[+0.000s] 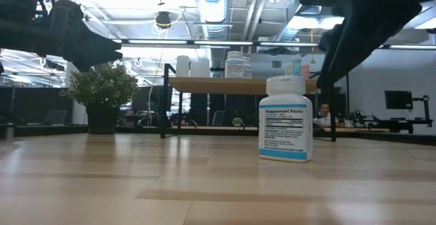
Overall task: Pick and place medicine bottles onto shelf by color
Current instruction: Put the white pill bottle on the shelf
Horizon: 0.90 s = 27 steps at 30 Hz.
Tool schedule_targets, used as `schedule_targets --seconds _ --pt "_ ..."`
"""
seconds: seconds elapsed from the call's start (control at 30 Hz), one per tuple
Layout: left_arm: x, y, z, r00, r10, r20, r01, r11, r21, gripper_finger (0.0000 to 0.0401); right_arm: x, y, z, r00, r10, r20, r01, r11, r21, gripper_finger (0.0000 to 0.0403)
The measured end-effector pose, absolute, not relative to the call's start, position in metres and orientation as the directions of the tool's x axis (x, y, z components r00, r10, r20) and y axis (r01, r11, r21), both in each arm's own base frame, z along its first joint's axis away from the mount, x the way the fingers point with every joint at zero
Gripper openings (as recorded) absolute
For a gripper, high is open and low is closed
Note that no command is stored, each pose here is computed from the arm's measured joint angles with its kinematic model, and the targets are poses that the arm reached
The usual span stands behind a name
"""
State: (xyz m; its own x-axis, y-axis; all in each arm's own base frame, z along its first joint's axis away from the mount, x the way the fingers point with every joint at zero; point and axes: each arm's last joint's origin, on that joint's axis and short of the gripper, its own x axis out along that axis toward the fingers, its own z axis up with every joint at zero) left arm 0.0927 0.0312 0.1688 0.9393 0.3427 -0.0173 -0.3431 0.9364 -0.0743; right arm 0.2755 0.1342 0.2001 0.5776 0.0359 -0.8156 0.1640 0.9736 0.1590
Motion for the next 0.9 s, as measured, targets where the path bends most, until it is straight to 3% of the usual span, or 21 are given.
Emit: schedule_targets --seconds 0.9 --pt "0.093 0.031 0.169 0.939 0.344 -0.017 -0.344 0.936 -0.074 0.0222 0.329 0.144 0.183 0.545 -0.037 -0.838 0.299 0.942 0.153 0.0256"
